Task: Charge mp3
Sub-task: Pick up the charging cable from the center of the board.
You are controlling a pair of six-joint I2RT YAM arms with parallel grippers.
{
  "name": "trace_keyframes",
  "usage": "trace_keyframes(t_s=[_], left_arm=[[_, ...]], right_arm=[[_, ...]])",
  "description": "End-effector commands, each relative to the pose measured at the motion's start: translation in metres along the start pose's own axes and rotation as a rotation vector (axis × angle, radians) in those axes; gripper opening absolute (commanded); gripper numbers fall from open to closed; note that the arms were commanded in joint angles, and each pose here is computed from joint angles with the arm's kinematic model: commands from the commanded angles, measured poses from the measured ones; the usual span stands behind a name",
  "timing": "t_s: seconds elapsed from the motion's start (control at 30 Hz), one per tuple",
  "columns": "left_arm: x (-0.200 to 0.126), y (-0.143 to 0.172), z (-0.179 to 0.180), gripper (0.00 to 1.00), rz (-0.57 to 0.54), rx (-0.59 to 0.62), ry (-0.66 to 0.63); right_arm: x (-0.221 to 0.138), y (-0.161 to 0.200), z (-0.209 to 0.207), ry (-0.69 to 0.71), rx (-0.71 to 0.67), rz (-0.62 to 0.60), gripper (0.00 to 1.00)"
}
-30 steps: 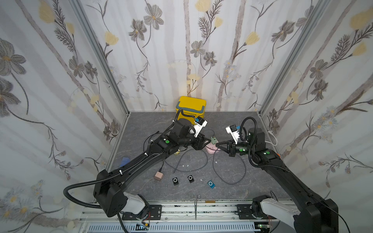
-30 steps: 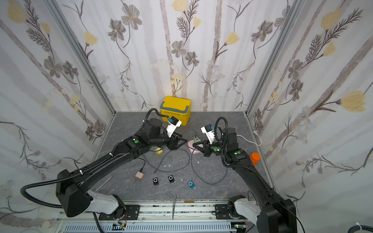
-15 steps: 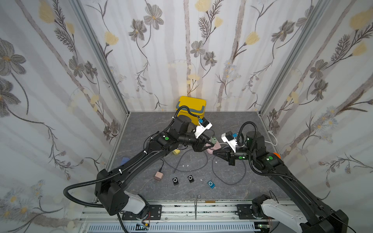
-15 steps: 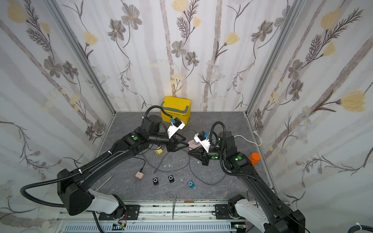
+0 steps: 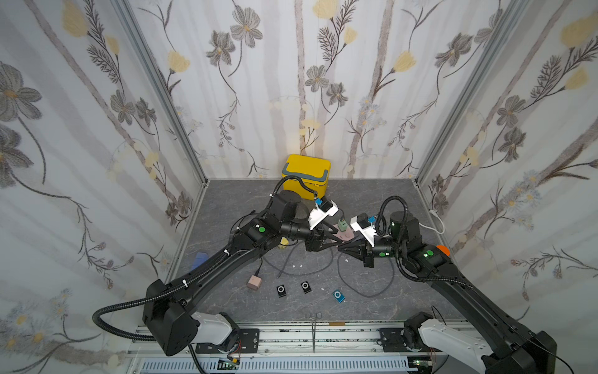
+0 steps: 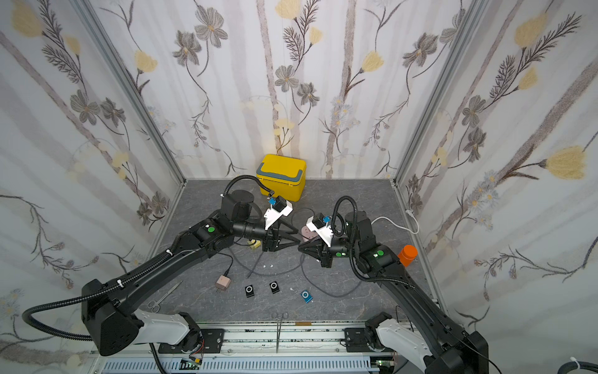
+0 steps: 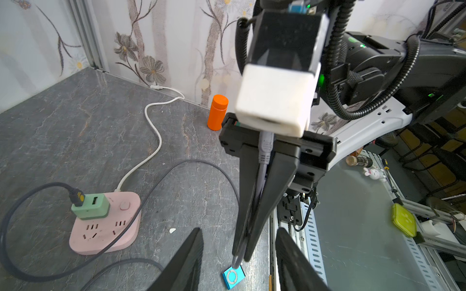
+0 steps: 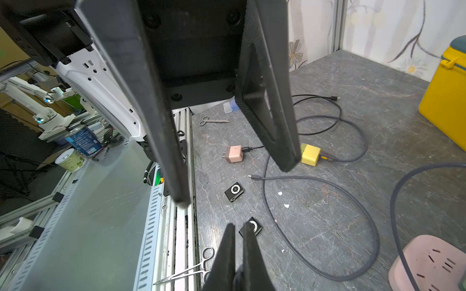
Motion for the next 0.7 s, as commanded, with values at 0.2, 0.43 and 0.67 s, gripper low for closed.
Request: trace_keyframes(t_s=[0.2, 0.43, 0.67], left_arm=[[0.008, -0.014, -0.003, 0.49, -0.059, 0.022, 0.138], [0.017, -0.017, -0.006, 0.48, -0.055, 0.020, 0.201], [0.026, -0.019, -0.005, 0.47, -0.035, 0.010, 0.233]], right_arm=[[0.010, -0.011, 0.006, -0.052, -0.071, -0.031, 0.09], [0.016, -0.010, 0.007, -0.068, -0.072, -0.022, 0.09], [0.021, -0.013, 0.008, -0.069, -0.090, -0.025, 0.09]])
Point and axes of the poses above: each gripper's point midway between its finger pads, its own x axis out along the fingers, its own z axis along the line the jaws close on, y = z × x, the point moved 10 cm from there along -x, back along the fingers, and after that the axes turned 3 degrees about -x, right-handed, at the moved point
